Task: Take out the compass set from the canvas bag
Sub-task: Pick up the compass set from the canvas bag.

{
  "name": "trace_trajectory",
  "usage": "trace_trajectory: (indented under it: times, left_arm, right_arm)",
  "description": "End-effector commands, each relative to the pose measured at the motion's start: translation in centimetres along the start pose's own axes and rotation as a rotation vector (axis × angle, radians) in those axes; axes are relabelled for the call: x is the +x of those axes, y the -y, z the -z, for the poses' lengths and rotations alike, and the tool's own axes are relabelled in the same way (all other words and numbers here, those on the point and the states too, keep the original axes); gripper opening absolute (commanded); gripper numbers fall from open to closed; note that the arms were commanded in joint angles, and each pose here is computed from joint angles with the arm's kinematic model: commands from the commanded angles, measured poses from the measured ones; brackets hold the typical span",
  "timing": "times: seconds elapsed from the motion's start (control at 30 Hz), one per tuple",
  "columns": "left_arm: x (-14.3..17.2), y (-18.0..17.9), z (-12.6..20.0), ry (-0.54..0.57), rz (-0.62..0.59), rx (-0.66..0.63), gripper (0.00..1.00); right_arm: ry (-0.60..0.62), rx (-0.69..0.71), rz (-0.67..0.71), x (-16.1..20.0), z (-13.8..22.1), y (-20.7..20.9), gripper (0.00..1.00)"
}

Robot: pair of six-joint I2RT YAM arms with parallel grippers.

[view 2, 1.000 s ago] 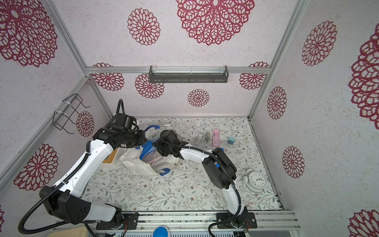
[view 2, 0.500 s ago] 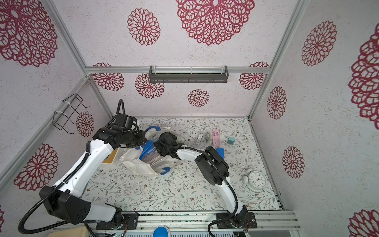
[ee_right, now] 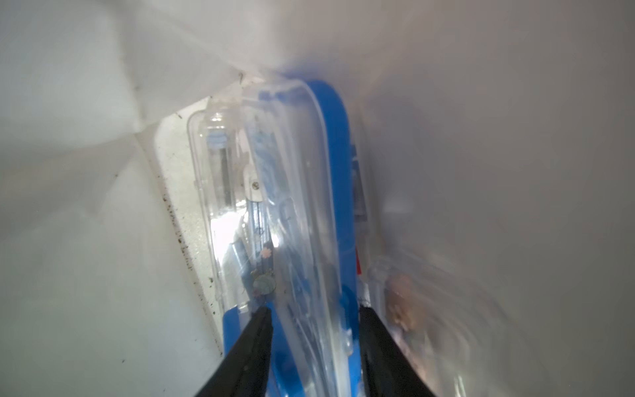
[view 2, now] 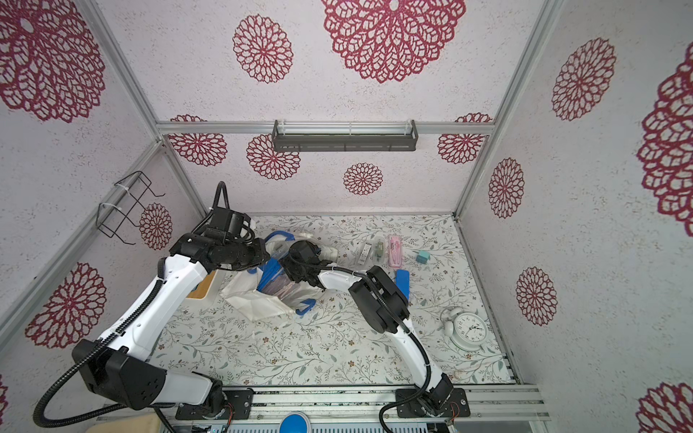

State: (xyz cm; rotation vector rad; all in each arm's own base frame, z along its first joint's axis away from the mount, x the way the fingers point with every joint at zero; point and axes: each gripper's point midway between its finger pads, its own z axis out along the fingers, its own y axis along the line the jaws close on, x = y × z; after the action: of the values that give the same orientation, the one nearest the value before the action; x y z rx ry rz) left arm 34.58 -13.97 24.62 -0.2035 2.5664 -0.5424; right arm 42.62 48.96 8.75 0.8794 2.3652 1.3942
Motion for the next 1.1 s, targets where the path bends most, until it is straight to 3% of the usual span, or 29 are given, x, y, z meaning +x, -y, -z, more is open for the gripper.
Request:
trace_trajectory:
  times: [0.0, 0.23, 0.53, 1.07]
  left_arm:
    - [-0.2, 1.2, 1.5, 0.029, -0.014, 0.052, 0.00]
    - [0.2, 0.9, 1.6, 0.029, -0.010, 0.044, 0.00]
    - [0.1, 0.8, 1.9, 0.046, -0.002, 0.041, 0.00]
    - [-0.4, -0.3, 1.8, 0.079, 0.013, -0.012, 0.00]
  right_arm:
    - [0.048, -0.088, -0.024, -2.4, -0.3, -2.4, 0.37]
    - [0.005, -0.167, 0.070, -1.8, -0.8, -6.2, 0.25]
    - [-0.034, -0.121, 0.134, -1.0, -0.2, -6.3, 0.13]
    - [-0.064, -0.151, 0.231, 0.6, 6.1, -8.2, 0.09]
